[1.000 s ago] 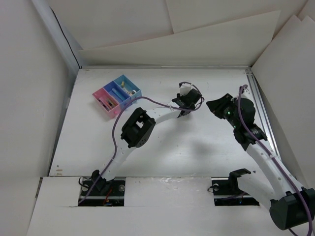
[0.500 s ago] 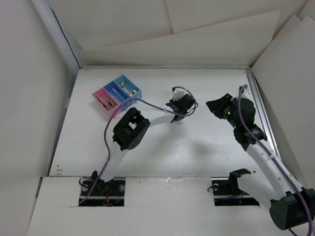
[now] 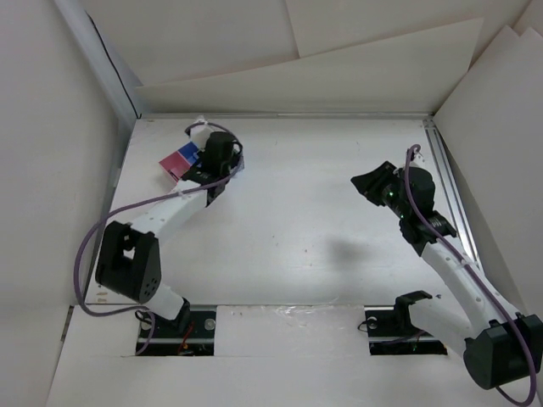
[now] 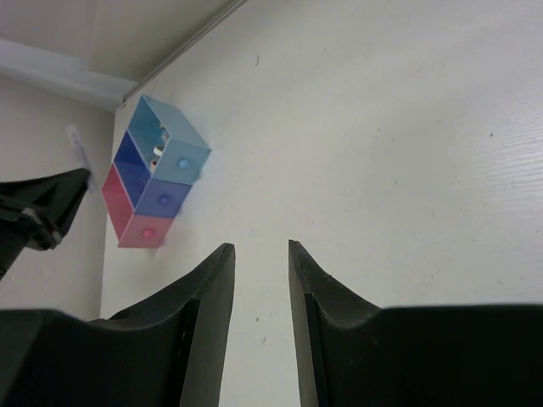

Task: Sort the stationery into containers
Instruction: Place the pen in the storage box.

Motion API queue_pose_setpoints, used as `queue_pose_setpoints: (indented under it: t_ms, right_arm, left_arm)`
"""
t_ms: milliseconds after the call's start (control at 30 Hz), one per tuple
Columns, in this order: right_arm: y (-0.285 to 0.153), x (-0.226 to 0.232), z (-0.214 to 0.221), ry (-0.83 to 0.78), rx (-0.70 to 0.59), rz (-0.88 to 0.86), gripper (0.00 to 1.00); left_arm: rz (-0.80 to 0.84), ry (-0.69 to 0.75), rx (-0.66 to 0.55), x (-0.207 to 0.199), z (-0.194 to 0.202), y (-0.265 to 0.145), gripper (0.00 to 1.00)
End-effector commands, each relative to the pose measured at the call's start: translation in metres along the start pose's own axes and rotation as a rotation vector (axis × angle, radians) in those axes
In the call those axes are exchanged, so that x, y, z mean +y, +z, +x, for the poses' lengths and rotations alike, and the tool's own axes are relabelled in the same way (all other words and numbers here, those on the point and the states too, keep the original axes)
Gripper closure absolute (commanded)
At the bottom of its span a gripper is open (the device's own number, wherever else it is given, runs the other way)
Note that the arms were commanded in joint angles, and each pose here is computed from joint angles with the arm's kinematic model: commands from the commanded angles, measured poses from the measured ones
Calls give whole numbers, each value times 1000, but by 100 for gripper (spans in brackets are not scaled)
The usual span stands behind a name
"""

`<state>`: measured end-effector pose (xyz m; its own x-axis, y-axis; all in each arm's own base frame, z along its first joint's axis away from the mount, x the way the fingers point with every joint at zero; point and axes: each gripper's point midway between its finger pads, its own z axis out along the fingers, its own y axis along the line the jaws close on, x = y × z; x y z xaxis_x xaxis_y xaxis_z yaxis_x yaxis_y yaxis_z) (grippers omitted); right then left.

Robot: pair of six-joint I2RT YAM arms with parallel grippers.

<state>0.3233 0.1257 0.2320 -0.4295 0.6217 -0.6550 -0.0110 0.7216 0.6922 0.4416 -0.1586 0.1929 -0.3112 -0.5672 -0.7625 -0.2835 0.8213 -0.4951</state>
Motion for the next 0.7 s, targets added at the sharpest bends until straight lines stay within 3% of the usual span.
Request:
queue_pose_setpoints:
  t_ms: [0, 167, 467, 667]
  right_arm:
    - [1, 9, -6, -5, -16, -37, 62]
    - [1, 11, -4, -8, -10, -43, 62]
    - [3, 10, -1, -7, 5, -42, 62]
    - [3, 10, -1, -7, 5, -42, 62]
  left_arm:
    - [-56, -132, -33, 42, -18, 2, 100]
    - [-137, -226, -95, 102, -46, 6, 100]
    - [-366, -147, -55, 150, -29, 23, 100]
    - [-401, -159, -40, 167, -28, 30, 100]
